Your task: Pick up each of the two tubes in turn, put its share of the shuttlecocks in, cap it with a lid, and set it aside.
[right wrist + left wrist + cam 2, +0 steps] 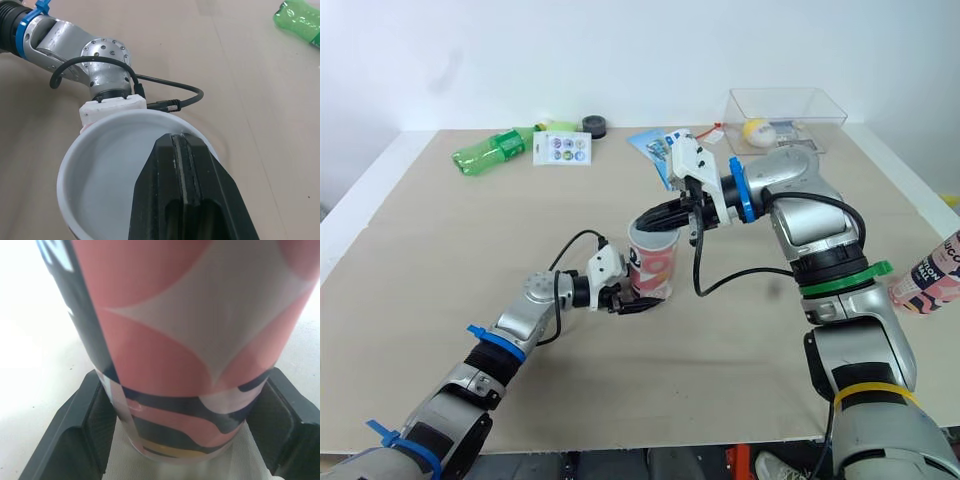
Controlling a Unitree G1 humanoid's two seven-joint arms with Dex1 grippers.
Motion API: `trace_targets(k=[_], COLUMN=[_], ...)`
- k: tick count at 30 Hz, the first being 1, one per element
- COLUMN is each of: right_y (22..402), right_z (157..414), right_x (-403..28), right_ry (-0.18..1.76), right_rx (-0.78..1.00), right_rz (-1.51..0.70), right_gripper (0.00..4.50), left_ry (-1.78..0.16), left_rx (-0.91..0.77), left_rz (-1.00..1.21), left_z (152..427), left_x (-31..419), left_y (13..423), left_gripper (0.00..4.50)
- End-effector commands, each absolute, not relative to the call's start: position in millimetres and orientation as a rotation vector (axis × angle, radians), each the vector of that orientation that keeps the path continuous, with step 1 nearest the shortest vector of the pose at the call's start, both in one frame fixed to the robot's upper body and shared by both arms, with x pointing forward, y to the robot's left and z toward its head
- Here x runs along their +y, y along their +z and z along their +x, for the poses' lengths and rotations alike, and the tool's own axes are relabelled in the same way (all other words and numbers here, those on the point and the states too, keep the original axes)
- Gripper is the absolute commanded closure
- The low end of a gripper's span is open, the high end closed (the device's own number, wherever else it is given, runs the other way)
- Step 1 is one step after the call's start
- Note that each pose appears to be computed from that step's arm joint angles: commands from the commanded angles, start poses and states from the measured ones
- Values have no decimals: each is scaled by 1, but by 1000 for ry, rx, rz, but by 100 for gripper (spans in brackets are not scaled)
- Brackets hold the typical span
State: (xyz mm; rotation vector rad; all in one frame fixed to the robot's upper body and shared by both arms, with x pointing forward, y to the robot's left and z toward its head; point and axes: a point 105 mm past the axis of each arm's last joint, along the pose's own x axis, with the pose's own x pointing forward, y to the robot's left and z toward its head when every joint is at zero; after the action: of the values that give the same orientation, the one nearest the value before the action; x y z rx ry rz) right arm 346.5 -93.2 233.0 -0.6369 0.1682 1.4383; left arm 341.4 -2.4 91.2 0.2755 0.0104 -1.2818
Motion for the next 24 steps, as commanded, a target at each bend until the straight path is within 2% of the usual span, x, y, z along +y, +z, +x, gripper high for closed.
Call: trace_targets(k=[1,10,19,24], right_y=[186,256,278,295], right_z=[349,343,335,337], right_x=[-96,-100,-113,-128], right_ry=[1442,1474,1459,1397], right_rx=[352,173,145,56], right_rz=[-650,-545,-525,-478], right_gripper=[449,449,449,449], left_ry=[-1271,-1275,-1281,-1278], left_rx=[-80,-63,-59,-70], left_rz=[316,312,305,299], left_z=[346,343,343,344], left_x=[-7,-4,-5,-6], left_y=[110,105,105,108], left_gripper=[122,122,122,122])
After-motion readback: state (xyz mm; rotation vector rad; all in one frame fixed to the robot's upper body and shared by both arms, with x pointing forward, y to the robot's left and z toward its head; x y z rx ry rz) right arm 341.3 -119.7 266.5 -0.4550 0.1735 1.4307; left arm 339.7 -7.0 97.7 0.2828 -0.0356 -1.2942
